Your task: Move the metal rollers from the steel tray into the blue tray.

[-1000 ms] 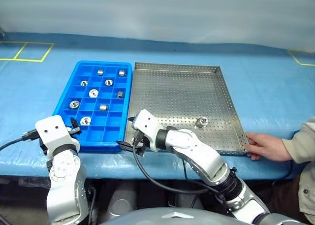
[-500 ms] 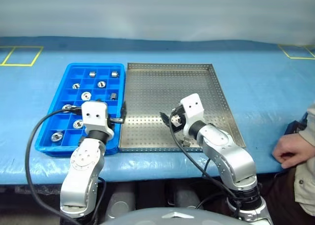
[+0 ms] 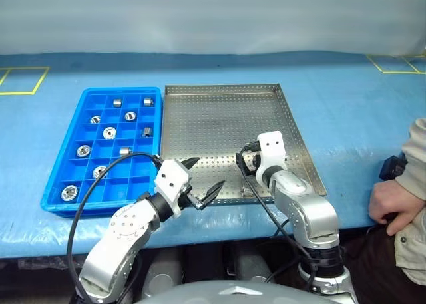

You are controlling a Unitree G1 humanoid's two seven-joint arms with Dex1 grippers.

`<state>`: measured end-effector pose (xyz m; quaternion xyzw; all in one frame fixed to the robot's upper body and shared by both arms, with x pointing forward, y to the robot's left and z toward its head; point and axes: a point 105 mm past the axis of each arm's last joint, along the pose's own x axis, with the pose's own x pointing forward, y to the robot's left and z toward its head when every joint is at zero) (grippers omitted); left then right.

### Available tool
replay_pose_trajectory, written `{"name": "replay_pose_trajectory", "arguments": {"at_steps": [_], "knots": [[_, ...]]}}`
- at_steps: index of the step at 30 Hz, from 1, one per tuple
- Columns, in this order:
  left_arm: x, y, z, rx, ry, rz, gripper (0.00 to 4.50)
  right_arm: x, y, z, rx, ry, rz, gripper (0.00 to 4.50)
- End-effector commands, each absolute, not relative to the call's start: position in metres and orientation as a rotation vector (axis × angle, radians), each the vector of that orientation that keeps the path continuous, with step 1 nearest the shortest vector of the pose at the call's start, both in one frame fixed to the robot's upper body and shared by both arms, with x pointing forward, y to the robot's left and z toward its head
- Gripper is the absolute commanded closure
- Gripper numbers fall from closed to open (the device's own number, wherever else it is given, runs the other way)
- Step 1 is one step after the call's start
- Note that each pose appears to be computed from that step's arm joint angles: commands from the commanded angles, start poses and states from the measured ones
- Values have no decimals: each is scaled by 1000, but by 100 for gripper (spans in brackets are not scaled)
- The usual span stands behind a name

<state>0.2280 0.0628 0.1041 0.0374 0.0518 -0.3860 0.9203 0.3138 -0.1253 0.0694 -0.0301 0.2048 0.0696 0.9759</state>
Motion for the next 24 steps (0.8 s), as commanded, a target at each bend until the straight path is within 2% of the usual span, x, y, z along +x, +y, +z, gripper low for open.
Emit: {"name": "replay_pose_trajectory", "arguments": {"at_steps": [1,5,6,8,14,15,20,24], "knots": [[225,63,110,76,80,-786,4,318,-138,75,-58,369,68,0],[224,65,107,76,87,-767,4,313,-134,60,-28,426,92,0],[224,66,107,75,88,-763,1,312,-132,58,-26,433,102,19],[224,67,106,78,90,-755,0,310,-128,59,-29,435,123,62],[230,75,109,56,65,-668,0,312,-111,79,-30,379,196,261],[233,78,113,39,45,-632,0,314,-105,87,-32,355,221,274],[247,106,133,-5,-57,-402,0,323,-58,130,-59,222,411,274],[248,129,143,1,-98,-251,0,324,-16,146,-81,172,574,274]]}}
